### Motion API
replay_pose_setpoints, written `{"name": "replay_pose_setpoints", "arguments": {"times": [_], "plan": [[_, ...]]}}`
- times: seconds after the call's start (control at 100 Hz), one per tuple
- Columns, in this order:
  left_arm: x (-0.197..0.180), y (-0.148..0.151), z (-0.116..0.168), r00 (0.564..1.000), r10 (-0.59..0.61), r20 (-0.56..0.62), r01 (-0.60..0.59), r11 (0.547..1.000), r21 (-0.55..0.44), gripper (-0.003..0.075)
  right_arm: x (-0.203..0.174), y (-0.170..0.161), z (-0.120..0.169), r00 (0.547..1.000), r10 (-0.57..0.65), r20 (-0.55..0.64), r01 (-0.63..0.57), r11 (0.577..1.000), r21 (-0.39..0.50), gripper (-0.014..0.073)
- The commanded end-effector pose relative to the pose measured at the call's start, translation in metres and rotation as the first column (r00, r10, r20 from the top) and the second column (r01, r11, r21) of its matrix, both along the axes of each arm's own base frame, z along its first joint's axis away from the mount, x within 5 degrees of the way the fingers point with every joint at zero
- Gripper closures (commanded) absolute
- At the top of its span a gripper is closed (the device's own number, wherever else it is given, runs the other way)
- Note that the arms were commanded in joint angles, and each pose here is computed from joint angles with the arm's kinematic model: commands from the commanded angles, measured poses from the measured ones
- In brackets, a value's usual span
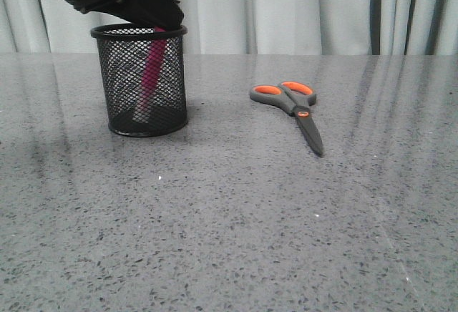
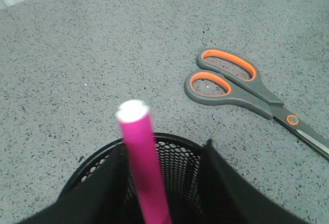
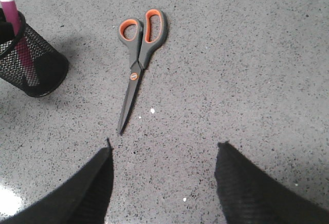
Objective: Put pen and scissors into bin
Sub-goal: 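Open the left gripper and raise it away from the cup, then move the right gripper toward the grey-and-orange scissors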
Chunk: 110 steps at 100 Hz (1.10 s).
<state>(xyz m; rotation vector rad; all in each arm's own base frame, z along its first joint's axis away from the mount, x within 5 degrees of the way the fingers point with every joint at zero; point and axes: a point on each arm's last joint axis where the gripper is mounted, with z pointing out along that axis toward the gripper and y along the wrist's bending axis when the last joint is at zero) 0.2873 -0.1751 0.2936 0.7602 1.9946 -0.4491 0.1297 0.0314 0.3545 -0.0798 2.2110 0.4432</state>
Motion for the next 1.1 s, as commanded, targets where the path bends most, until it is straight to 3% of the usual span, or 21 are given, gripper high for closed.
{"name": "replay_pose_setpoints", "arguments": {"times": [0.0,0.41,0.53,0.71,0.89,1.09], "plan": [[-0.001,0.002,0.03,0.995,0.039,0.094,-0.033,0.998,-0.061,0.0352,0.003,-0.001,0.013,0.997,-0.019,0.073,0.018,1.0,0.016,0.0202],[-0.031,0.033,0.098,0.953,0.098,0.286,-0.056,0.987,-0.153,0.0372,0.004,-0.001,0.013,0.997,-0.022,0.08,0.021,1.0,0.017,0.0202],[-0.041,0.052,0.116,0.931,0.146,0.334,-0.088,0.979,-0.182,0.0494,0.004,-0.001,0.013,0.996,-0.023,0.082,0.022,1.0,0.017,0.0202],[-0.06,0.078,0.135,0.911,0.18,0.372,-0.111,0.974,-0.199,0.0741,0.004,-0.001,0.013,0.997,-0.02,0.075,0.019,1.0,0.016,0.0202],[-0.08,0.097,0.144,0.899,0.199,0.39,-0.127,0.971,-0.201,0.0742,0.003,-0.001,0.011,0.998,-0.012,0.058,0.011,1.0,0.014,0.0202],[-0.106,0.12,0.134,0.825,0.347,0.445,-0.25,0.932,-0.263,0.0742,0.004,0.0,0.013,0.997,-0.019,0.076,0.017,0.999,0.034,0.0202]]}}
